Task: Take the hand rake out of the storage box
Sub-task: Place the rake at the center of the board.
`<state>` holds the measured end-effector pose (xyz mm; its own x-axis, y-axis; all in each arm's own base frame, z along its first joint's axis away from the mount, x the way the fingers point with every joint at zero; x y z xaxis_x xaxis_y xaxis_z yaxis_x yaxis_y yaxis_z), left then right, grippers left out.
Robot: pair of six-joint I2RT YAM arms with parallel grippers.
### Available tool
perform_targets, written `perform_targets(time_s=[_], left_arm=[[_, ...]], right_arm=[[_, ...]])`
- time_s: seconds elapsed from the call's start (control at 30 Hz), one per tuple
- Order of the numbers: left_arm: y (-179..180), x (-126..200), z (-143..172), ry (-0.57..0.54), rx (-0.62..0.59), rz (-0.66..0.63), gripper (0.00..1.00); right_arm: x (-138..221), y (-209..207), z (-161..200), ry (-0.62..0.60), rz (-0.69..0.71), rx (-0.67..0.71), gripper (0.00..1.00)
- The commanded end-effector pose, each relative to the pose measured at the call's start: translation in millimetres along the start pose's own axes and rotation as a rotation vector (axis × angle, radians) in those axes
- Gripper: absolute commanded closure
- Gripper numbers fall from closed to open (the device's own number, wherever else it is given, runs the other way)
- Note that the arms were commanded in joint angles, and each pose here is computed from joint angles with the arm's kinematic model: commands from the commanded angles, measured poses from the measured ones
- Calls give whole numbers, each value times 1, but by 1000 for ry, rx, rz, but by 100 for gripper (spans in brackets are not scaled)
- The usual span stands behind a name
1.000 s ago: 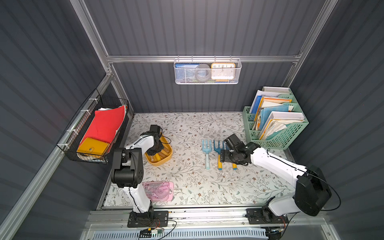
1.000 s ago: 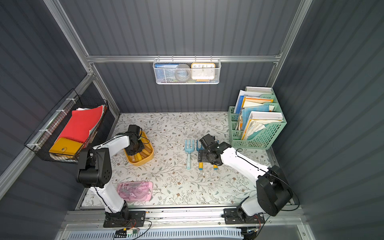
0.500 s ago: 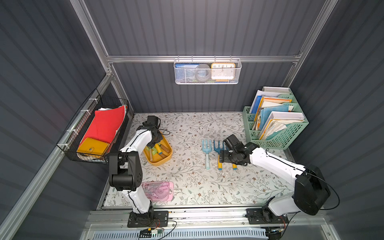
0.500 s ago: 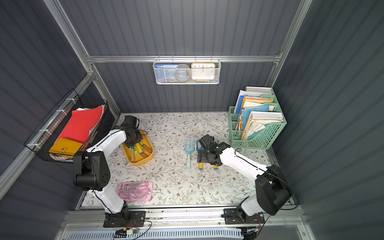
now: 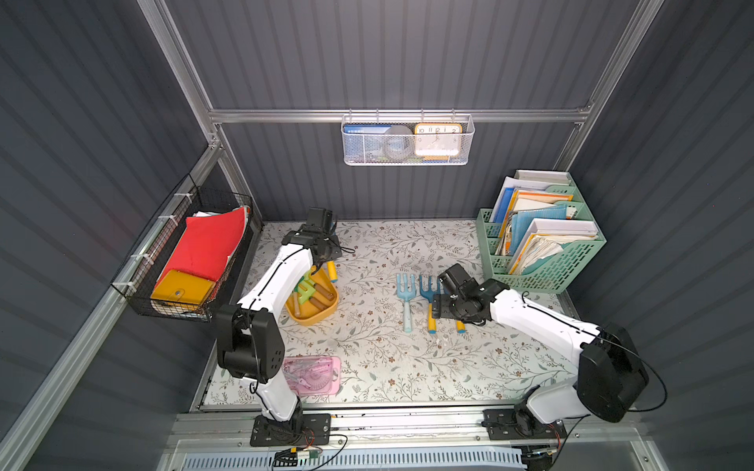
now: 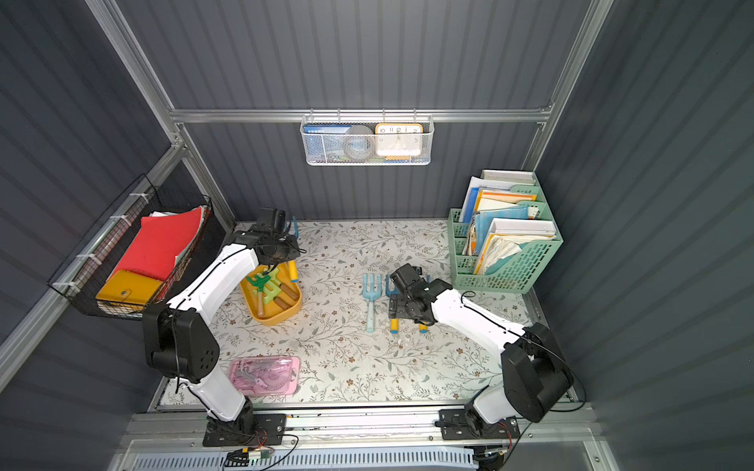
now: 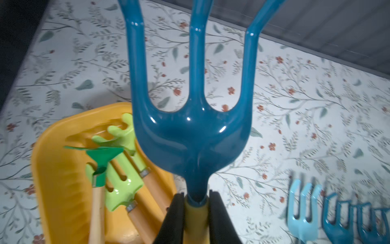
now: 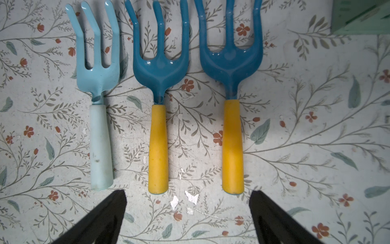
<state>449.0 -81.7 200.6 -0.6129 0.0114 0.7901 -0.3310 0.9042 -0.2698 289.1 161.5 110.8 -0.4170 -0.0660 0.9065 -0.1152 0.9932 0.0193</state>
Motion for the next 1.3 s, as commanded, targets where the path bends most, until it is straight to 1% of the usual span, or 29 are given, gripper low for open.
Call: perform_targets(time_s=[0.0, 0.2, 0.23, 0.27, 0.47, 0.63, 0.9, 1.27], left_arm=[[-23, 12, 31, 74, -71, 85, 84], [-49, 5, 87, 181, -140, 135, 84], [-46, -1, 106, 217, -157, 119, 84], [-47, -4, 116, 235, -164, 118, 84], [-62, -12, 162, 303, -137, 159, 84], [-67, -27, 182, 324, -81, 161, 83], [-75, -43, 203, 338, -83, 142, 83], [-61, -59, 220, 364, -101, 89, 84]], right_arm=[[3, -8, -4, 2, 31, -12, 4], [3, -16, -6, 2, 23, -36, 4], [4, -17, -6, 2, 23, -36, 4], [4, -17, -6, 3, 24, -37, 4], [1, -19, -3, 12, 26, -44, 4], [0, -19, -2, 13, 21, -47, 4], [0, -20, 0, 13, 24, -48, 4], [-2, -19, 2, 16, 14, -52, 4]])
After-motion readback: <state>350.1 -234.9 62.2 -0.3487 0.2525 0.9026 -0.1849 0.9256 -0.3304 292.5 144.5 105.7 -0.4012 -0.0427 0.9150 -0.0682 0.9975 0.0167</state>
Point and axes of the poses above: each gripper's point midway between its finger pads, its own x axis back along the fingers, its own y axis along the line the jaws close on, z = x × y, the point moved 1 cm from there along x, back along the fingers, and after that the axes turned 12 degrees about x, right-handed, at the moved point
